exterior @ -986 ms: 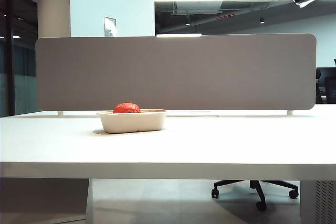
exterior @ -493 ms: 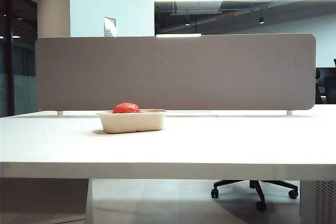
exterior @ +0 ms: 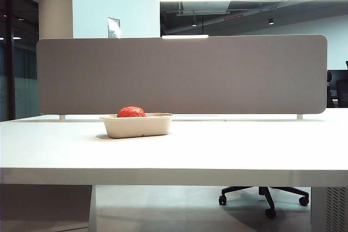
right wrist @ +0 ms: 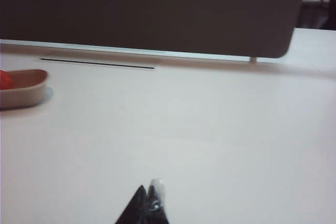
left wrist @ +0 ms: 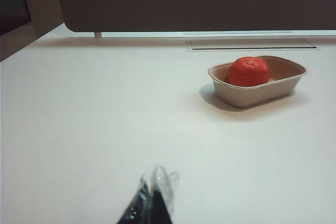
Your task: Pick up the orange and place it into the paper lunchbox.
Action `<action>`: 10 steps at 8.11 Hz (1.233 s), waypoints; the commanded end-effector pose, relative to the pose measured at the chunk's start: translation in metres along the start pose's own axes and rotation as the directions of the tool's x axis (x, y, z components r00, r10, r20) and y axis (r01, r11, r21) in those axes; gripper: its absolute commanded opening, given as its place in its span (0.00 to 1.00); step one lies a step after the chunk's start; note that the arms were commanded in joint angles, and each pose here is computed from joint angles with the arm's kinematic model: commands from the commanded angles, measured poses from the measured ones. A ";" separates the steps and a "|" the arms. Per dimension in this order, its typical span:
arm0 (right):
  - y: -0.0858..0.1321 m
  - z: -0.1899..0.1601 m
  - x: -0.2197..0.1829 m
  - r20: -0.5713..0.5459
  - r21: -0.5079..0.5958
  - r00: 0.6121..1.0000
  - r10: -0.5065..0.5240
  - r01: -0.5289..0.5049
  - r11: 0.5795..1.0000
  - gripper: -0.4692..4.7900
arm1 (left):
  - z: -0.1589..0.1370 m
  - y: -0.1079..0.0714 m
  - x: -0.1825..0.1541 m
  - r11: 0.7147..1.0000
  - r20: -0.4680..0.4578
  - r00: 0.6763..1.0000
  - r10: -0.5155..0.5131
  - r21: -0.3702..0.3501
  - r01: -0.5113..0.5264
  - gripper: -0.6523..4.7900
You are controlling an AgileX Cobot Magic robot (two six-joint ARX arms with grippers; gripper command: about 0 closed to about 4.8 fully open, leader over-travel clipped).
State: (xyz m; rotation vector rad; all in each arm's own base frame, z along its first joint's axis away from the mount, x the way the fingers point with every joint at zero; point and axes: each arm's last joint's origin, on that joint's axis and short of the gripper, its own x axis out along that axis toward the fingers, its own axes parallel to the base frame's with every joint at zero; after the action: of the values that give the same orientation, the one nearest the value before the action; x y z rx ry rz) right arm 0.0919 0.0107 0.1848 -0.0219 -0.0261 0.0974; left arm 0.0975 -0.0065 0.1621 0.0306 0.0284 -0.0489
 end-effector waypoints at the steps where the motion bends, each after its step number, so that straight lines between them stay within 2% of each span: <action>1: -0.001 -0.014 0.004 0.009 0.006 1.000 -0.011 0.011 1.000 0.09 | 0.000 0.000 0.000 1.000 0.009 1.000 0.001 0.000 -0.001 0.11; 2: -0.004 -0.020 0.005 -0.022 0.049 0.996 -0.083 0.084 0.995 0.09 | 0.000 0.000 0.000 1.000 0.008 1.000 0.001 0.000 -0.001 0.11; 3: -0.006 -0.020 0.004 -0.023 0.047 0.989 -0.145 0.146 0.988 0.09 | 0.000 0.000 0.000 1.000 0.008 1.000 0.001 0.000 -0.001 0.11; 10: -0.006 -0.020 0.004 -0.023 0.047 0.989 -0.144 0.145 0.988 0.09 | 0.000 0.000 0.000 1.000 0.008 1.000 0.001 0.000 -0.001 0.11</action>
State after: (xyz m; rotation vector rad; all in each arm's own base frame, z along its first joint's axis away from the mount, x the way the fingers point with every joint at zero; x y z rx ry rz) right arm 0.0972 0.0045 0.1643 0.0224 0.0091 -0.0451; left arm 0.0975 -0.0064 0.1621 0.0306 0.0281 -0.0481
